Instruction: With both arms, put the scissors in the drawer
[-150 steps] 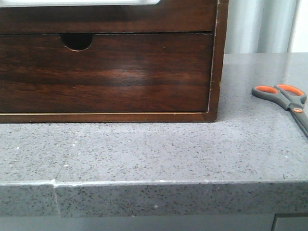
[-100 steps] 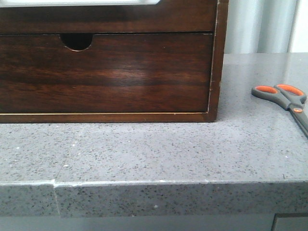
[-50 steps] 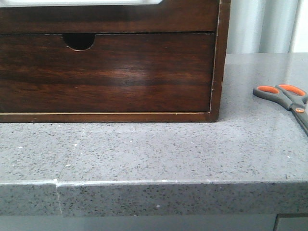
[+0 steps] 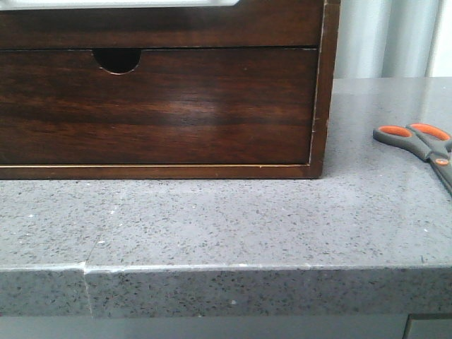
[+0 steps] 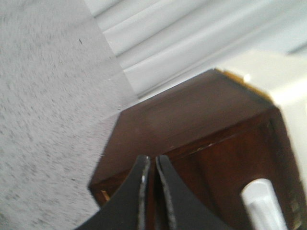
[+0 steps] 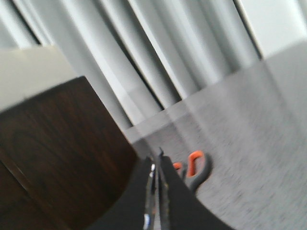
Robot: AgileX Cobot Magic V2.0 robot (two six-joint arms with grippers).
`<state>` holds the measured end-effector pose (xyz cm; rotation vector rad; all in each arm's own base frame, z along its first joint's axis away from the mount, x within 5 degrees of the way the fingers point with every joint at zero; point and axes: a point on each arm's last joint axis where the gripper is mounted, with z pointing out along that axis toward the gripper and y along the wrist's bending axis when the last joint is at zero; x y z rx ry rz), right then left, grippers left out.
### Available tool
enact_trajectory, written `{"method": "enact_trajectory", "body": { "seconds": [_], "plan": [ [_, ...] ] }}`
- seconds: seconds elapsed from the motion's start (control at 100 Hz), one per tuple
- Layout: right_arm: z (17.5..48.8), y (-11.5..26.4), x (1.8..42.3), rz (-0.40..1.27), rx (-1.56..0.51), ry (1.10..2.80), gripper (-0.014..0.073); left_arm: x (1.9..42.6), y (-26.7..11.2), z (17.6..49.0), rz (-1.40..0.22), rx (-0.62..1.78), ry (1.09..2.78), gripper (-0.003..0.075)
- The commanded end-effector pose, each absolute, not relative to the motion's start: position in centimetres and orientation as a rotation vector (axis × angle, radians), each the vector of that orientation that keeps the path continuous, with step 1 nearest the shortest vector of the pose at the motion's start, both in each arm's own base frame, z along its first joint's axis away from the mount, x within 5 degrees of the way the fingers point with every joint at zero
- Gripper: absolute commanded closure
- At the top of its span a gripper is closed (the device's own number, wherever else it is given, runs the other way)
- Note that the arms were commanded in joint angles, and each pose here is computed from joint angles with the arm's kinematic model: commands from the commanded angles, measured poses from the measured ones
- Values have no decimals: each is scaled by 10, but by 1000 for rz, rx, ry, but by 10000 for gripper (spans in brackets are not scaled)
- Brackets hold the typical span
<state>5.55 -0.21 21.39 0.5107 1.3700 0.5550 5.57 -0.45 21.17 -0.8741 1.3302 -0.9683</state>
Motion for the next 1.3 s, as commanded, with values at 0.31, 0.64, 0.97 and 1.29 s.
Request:
{"method": "enact_trajectory", "body": {
  "seconds": [0.31, 0.64, 0.97, 1.29],
  "plan": [
    [302, 7, 45, 750, 497, 1303, 628, 56, -29, 289, -1070, -612, 1530, 738],
    [319, 21, 86, 1072, 737, 1491, 158, 108, -47, 321, -1356, -687, 1753, 316],
    [311, 22, 100, 1057, 780, 1565, 118, 148, -74, 331, -1713, -678, 1767, 334],
    [311, 21, 100, 1045, 770, 1564, 118, 192, -95, 318, -1783, -790, 1890, 336]
  ]
}}
